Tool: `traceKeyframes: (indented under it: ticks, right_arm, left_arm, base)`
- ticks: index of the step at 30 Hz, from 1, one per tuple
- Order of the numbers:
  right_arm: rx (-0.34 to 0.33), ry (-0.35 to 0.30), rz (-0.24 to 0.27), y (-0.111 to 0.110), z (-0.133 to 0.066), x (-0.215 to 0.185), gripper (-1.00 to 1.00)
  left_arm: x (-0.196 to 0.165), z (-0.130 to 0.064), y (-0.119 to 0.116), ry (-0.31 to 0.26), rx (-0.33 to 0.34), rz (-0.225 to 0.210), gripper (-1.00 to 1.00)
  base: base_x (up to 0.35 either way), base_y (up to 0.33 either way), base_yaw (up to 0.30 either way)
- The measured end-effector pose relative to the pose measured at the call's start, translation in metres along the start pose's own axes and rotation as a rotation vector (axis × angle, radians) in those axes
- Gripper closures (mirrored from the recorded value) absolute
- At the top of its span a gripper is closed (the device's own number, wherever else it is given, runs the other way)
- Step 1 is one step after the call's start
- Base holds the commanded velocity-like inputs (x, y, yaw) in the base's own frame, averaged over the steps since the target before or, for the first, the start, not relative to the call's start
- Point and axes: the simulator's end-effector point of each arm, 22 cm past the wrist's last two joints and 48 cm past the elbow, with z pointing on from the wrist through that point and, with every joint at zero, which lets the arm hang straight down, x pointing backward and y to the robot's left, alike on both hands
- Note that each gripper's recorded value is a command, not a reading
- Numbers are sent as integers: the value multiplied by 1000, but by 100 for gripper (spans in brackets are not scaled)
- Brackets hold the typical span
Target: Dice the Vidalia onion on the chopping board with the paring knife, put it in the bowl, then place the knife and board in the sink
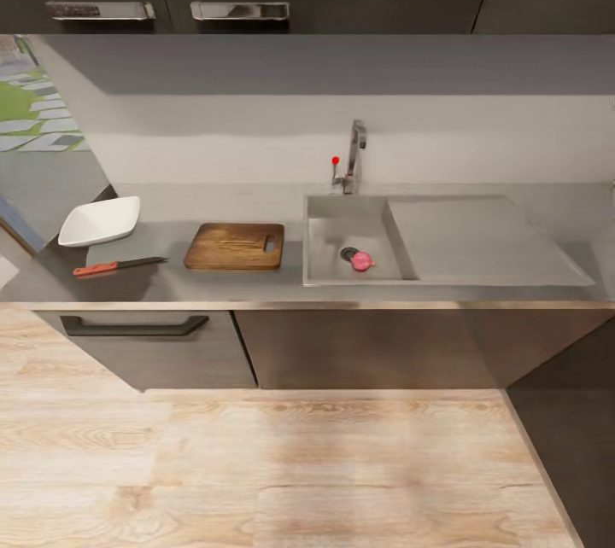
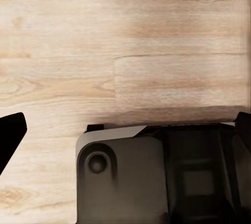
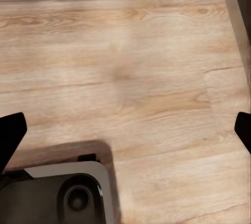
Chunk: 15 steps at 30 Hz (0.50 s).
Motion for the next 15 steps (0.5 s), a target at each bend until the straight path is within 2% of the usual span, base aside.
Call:
traceKeyframes:
  ticks: [9, 15]
  right_arm:
    - [-1, 0, 0, 0, 0, 0, -100]
    - [-1, -1, 0, 0, 0, 0, -100]
  left_arm:
    - [0, 0, 0, 0, -1, 0, -100]
    - [0, 0, 0, -2, -1, 0, -100]
  base:
    - [0, -309, -1]
    - [0, -94, -87]
